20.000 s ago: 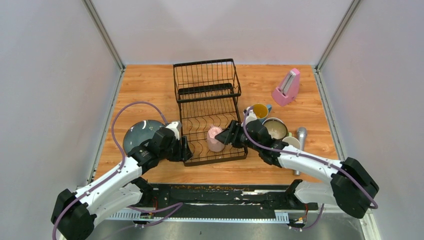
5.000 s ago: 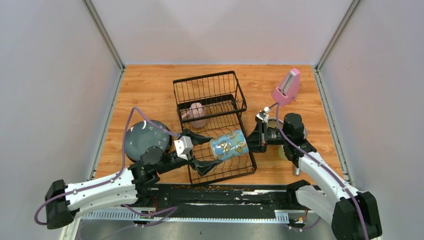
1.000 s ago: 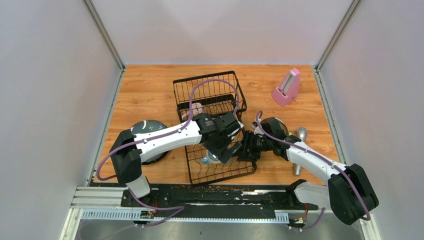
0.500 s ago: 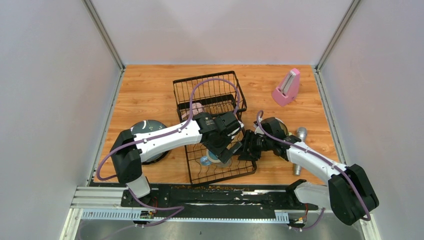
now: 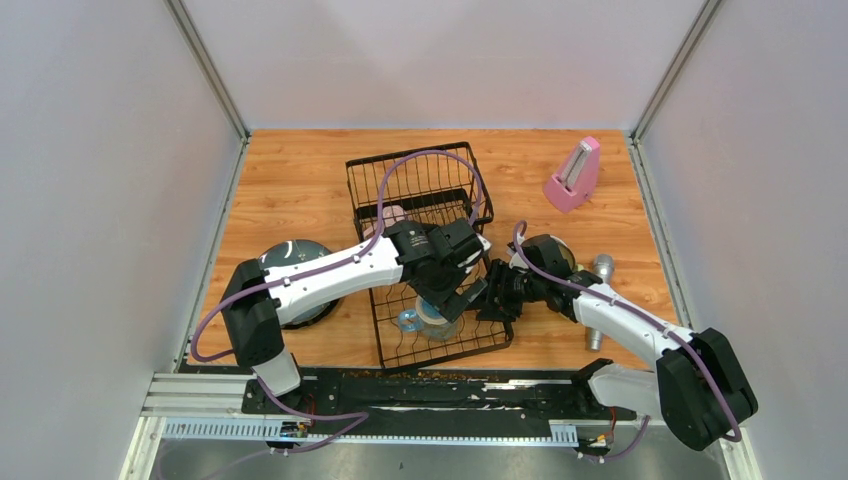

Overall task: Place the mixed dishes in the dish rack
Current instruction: Turn the cup upside down in the dish rack.

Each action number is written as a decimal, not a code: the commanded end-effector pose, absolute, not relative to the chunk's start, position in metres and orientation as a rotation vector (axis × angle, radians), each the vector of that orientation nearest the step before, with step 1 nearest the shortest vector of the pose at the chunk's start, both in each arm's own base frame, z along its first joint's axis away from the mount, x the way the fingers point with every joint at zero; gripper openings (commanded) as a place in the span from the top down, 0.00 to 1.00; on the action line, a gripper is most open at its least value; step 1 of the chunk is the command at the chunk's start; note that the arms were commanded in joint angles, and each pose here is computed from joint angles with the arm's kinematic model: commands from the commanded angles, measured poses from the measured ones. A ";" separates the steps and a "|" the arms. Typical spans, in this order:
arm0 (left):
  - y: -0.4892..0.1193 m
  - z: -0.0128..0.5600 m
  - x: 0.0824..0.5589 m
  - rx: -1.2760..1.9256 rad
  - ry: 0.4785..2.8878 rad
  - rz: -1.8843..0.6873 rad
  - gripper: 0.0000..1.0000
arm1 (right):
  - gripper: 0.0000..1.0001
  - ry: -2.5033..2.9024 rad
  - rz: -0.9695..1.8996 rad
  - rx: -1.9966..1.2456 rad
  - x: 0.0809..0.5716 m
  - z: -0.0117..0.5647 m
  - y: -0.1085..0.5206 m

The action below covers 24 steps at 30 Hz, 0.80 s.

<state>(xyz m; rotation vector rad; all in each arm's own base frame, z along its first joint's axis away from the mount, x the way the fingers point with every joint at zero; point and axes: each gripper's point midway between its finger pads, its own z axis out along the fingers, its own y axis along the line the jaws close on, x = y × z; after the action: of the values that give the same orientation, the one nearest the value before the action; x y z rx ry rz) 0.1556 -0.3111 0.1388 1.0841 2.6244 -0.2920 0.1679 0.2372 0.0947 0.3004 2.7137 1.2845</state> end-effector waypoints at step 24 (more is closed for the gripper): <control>-0.263 0.262 0.183 0.539 2.128 -0.522 0.00 | 0.39 2.435 1.171 0.250 0.171 0.173 0.238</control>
<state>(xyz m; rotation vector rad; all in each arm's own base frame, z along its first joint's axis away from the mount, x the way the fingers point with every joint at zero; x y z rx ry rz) 0.1713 -0.2811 0.2306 0.7762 2.2684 -0.4616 0.1692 0.2313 0.1483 0.2421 2.5029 1.1936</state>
